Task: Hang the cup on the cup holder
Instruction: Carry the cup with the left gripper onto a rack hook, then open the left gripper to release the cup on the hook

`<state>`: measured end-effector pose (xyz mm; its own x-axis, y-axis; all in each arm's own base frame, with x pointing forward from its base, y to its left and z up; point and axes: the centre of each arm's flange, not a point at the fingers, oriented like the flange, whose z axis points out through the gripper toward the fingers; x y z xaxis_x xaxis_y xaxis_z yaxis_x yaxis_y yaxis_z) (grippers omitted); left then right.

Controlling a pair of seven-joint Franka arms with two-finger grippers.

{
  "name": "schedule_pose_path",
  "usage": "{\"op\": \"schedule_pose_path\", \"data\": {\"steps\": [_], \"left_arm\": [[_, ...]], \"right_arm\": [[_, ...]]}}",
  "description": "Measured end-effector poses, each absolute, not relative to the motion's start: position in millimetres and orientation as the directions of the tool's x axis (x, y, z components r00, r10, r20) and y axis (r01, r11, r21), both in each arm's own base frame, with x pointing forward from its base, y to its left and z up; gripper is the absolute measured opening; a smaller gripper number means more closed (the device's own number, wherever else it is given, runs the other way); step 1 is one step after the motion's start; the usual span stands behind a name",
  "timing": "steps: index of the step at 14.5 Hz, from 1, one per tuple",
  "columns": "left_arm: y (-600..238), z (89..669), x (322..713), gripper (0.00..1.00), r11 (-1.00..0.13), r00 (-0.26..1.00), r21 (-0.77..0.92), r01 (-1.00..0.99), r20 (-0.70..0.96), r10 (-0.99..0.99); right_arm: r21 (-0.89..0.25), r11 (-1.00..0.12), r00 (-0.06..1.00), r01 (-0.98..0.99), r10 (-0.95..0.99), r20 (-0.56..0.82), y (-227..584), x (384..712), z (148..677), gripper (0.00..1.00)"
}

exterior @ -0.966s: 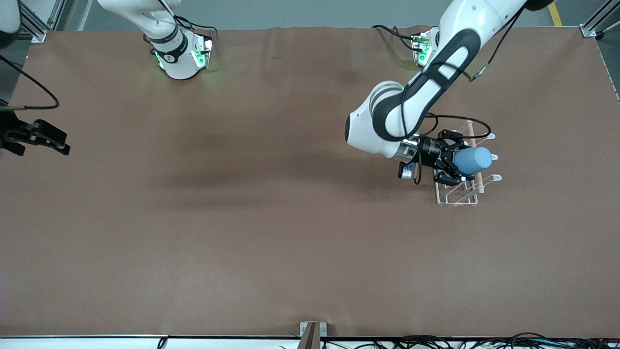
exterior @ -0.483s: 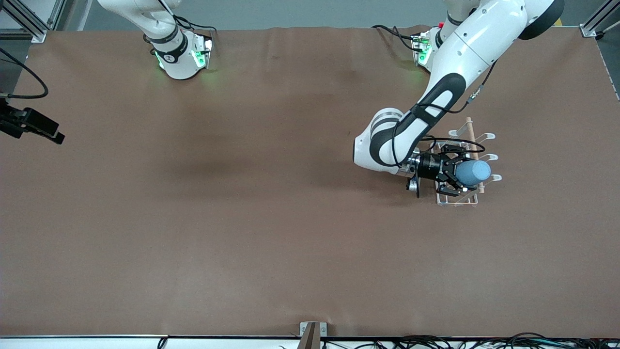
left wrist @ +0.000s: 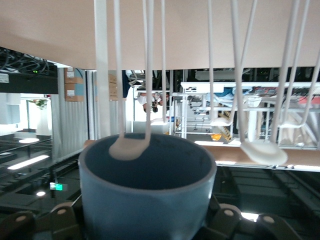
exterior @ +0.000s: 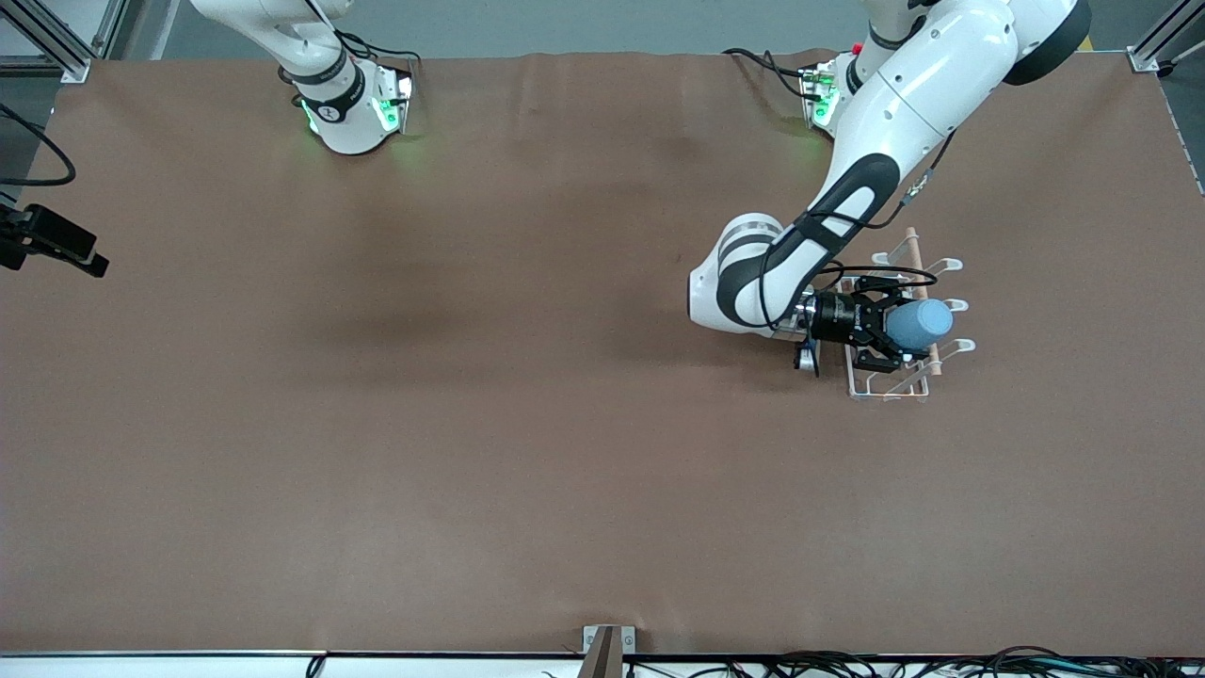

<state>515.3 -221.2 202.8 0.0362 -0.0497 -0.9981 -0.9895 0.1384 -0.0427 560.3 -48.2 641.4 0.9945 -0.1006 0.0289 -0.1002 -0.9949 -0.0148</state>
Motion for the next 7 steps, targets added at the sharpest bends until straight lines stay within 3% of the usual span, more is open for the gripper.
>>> {"op": "schedule_pose_path", "data": {"steps": [2,5,7], "left_arm": [[-219,206,517,1.0,0.103,0.051,-0.058,-0.993,-0.996,-0.068],[-220,216,524,1.0,0.07,0.072,-0.078,-0.995,-0.993,-0.093],[-223,234,537,1.0,0.048,0.173,-0.18,-0.983,-0.977,-0.122]], "right_arm": [[-0.014,-0.995,0.995,-0.096,-0.097,0.029,-48,560,641,1.0],[-0.014,-0.995,0.995,-0.096,-0.096,0.029,-49,560,641,1.0],[-0.014,-0.995,0.995,-0.098,-0.098,0.03,-50,560,641,1.0]]}}
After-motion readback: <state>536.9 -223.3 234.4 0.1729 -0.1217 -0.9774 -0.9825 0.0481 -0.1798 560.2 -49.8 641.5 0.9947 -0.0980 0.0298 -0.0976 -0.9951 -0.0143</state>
